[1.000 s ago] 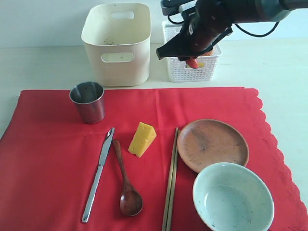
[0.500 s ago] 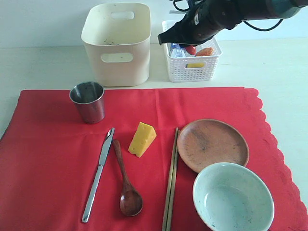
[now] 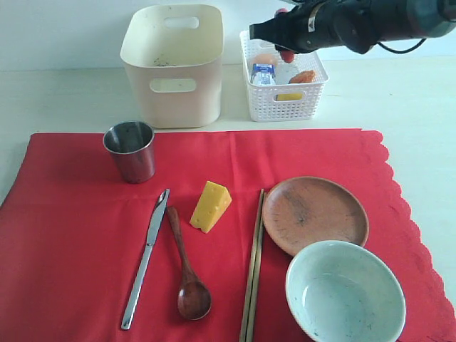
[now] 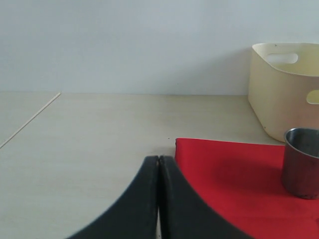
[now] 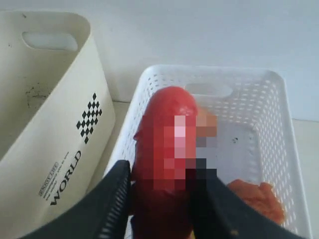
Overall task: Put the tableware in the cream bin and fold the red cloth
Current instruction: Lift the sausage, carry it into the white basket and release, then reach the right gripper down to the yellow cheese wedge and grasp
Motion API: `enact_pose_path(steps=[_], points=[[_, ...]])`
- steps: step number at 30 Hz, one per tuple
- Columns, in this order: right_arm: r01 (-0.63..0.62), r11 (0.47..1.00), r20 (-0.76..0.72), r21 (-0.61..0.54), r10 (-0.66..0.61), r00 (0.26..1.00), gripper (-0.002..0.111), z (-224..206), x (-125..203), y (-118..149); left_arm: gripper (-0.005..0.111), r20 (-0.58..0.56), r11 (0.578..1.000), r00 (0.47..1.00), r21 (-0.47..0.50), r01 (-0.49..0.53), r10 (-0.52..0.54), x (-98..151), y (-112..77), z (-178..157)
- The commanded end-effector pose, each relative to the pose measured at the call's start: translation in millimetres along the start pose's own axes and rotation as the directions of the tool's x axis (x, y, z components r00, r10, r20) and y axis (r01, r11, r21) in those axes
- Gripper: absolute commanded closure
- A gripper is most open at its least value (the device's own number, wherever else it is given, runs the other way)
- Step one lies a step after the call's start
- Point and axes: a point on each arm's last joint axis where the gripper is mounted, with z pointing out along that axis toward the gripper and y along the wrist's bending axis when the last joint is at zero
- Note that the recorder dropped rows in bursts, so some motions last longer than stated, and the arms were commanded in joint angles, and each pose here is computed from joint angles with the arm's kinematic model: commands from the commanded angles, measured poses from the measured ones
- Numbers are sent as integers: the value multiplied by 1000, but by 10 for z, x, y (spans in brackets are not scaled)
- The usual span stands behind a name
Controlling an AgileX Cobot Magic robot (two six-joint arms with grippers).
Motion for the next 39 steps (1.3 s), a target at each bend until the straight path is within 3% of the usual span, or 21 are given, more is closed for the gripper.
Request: enact_pose_path(steps=[1, 5, 11, 18, 23, 28, 36, 39], points=[[-33, 998, 75, -52, 36, 997, 108, 176, 99, -88, 107, 9, 1000, 1000, 0, 8, -8, -6, 0, -4], [-73, 995, 74, -65, 78, 994, 108, 311, 240, -110, 107, 9, 1000, 1000, 0, 8, -8, -6, 0, -4], [-313, 949, 75, -35, 315, 946, 97, 441, 307, -169, 107, 9, 1000, 1000, 0, 8, -8, -6, 0, -4], [-219, 975, 75, -27, 220, 973, 75, 453, 325, -170, 107, 9, 1000, 1000, 0, 8, -8, -6, 0, -4], [-211, 977, 74, -29, 212, 974, 53, 453, 326, -160, 107, 9, 1000, 1000, 0, 8, -8, -6, 0, -4], [-208, 978, 71, -24, 209, 975, 39, 375, 233, -147, 107, 9, 1000, 1000, 0, 8, -8, -6, 0, -4], [-183, 982, -43, 49, 185, 982, 38, 2, -46, -126, 107, 9, 1000, 1000, 0, 8, -8, -6, 0, -4], [-126, 990, -84, 70, 132, 988, 45, -253, -224, -106, 107, 9, 1000, 1000, 0, 8, -8, -6, 0, -4]])
